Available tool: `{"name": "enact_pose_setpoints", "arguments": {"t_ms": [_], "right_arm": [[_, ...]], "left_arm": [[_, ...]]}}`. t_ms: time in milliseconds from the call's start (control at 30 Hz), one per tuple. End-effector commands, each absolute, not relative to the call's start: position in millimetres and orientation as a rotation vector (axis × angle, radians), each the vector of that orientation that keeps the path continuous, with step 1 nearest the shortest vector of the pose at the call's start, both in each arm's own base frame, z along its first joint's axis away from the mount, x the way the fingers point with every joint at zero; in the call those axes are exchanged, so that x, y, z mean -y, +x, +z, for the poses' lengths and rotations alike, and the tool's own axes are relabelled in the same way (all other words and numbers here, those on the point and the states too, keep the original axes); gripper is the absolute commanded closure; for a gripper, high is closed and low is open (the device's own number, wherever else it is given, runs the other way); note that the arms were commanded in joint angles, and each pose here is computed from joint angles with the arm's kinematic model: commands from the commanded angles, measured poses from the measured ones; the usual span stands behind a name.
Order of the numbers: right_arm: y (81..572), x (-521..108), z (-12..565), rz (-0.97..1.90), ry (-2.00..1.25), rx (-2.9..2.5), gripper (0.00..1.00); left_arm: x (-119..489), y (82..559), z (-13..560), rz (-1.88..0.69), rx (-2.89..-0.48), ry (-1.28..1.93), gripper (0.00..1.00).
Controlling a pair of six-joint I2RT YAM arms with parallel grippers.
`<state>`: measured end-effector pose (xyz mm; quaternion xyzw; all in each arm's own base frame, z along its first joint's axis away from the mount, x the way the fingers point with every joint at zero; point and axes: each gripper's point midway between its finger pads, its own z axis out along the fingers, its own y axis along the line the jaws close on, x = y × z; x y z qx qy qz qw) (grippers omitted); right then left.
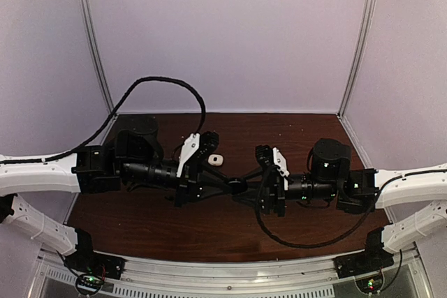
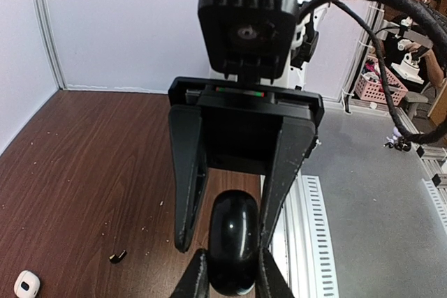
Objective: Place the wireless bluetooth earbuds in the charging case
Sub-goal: Pass from the left arm to the right, then open the earbuds.
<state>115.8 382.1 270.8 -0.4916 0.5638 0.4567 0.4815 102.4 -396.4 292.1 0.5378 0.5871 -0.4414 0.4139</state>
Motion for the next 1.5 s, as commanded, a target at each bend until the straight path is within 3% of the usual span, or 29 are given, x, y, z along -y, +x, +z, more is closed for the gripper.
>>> {"name": "enact_pose_setpoints", "arguments": {"t_ms": [0, 267, 433, 533, 1200, 1333, 1467], "right_arm": [[115, -379, 283, 1.126, -1.187, -1.342, 0.61], [114, -381, 280, 1.135, -1.200, -1.345, 0.80], [113, -380, 280, 1.126, -1.211, -1.329, 0.87], [112, -378, 281, 1.117, -1.214, -1.315, 0.90], [109, -369, 283, 1.089, -1.224, -1.277, 0.95], [116, -370, 280, 1.077, -1.191, -1.322, 0.95], [117, -372, 278, 1.081, -1.192, -1.335, 0.95]], "left_arm": [[397, 101, 291, -1.095, -1.459, 1.365, 1.00], [396, 103, 294, -1.088, -1.453, 1.351, 1.00], [395, 112, 299, -1.070, -1.488, 1.289, 0.76], [394, 118, 303, -1.063, -1.507, 1.244, 0.69], [370, 153, 314, -1.088, -1.586, 1.066, 0.64], [371, 124, 324, -1.175, -1.425, 1.192, 0.50], [386, 109, 315, -1.158, -1.396, 1.296, 0.47]]}}
